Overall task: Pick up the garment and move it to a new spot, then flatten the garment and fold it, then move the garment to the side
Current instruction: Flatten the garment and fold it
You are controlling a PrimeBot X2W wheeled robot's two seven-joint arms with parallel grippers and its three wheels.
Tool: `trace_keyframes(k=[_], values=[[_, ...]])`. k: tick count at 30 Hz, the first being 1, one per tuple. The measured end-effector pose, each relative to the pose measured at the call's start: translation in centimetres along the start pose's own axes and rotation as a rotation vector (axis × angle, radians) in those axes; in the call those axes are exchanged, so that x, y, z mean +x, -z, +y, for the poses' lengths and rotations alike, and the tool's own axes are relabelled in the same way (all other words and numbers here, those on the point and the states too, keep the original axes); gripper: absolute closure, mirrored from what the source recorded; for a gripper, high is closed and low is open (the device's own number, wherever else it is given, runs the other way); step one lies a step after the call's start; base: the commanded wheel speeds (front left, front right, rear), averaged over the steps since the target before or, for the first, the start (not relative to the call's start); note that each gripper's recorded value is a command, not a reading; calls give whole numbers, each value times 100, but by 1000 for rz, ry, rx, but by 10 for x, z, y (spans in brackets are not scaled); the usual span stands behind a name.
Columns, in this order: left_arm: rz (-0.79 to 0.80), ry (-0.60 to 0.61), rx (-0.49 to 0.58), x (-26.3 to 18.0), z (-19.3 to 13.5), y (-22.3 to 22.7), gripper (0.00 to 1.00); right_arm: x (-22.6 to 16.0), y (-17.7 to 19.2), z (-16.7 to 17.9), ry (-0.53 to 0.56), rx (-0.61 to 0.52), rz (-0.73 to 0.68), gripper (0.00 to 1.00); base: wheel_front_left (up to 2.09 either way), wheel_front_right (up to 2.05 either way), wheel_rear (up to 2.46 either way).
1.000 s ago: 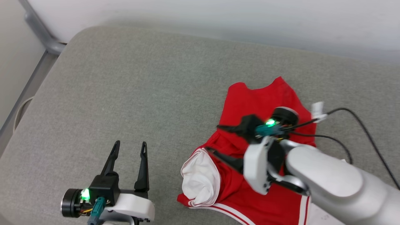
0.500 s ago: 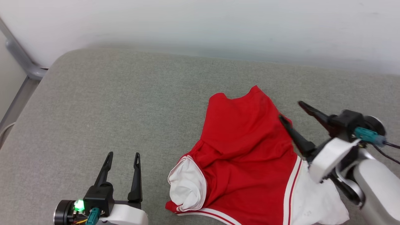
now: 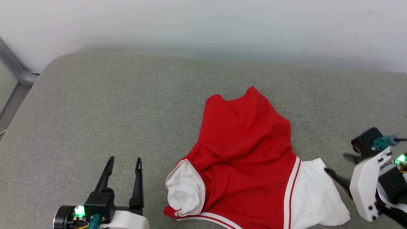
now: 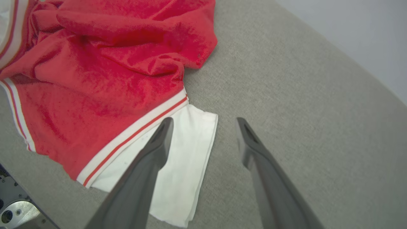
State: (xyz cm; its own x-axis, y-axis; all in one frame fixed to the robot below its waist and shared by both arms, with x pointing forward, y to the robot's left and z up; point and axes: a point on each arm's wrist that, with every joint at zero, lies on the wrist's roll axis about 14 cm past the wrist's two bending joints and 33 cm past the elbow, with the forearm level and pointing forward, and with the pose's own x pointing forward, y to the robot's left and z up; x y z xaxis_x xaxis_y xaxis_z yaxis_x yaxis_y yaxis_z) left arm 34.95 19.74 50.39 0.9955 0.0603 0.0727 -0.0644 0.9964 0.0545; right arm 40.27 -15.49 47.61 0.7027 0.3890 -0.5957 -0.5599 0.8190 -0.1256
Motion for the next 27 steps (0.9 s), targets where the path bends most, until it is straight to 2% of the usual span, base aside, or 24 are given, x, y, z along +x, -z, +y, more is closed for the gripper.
trace_keyframes(k=[5, 14, 20, 24, 25, 26, 27], values=[[7, 5, 0, 6, -2, 3, 0, -2, 44, 5, -51, 38, 239, 0, 0, 0, 0], [38, -4, -6, 12, -1, 13, 0, 13, 106, 7, -81, 104, 488, 0, 0, 0, 0], [59, -18, -5, 19, 3, 21, 0, 25, 134, 18, -123, 96, 586, 0, 0, 0, 0], [62, -21, -4, 21, 4, 22, 0, 29, 136, 20, -134, 95, 579, 0, 0, 0, 0], [62, -20, -5, 21, 3, 22, 0, 29, 134, 21, -136, 96, 566, 45, 0, 0, 0], [62, -19, -6, 20, 3, 22, 0, 29, 132, 21, -137, 96, 551, 84, 0, 0, 0], [57, -18, -7, 20, 3, 20, 0, 30, 126, 22, -137, 95, 526, 100, 0, 0, 0]])
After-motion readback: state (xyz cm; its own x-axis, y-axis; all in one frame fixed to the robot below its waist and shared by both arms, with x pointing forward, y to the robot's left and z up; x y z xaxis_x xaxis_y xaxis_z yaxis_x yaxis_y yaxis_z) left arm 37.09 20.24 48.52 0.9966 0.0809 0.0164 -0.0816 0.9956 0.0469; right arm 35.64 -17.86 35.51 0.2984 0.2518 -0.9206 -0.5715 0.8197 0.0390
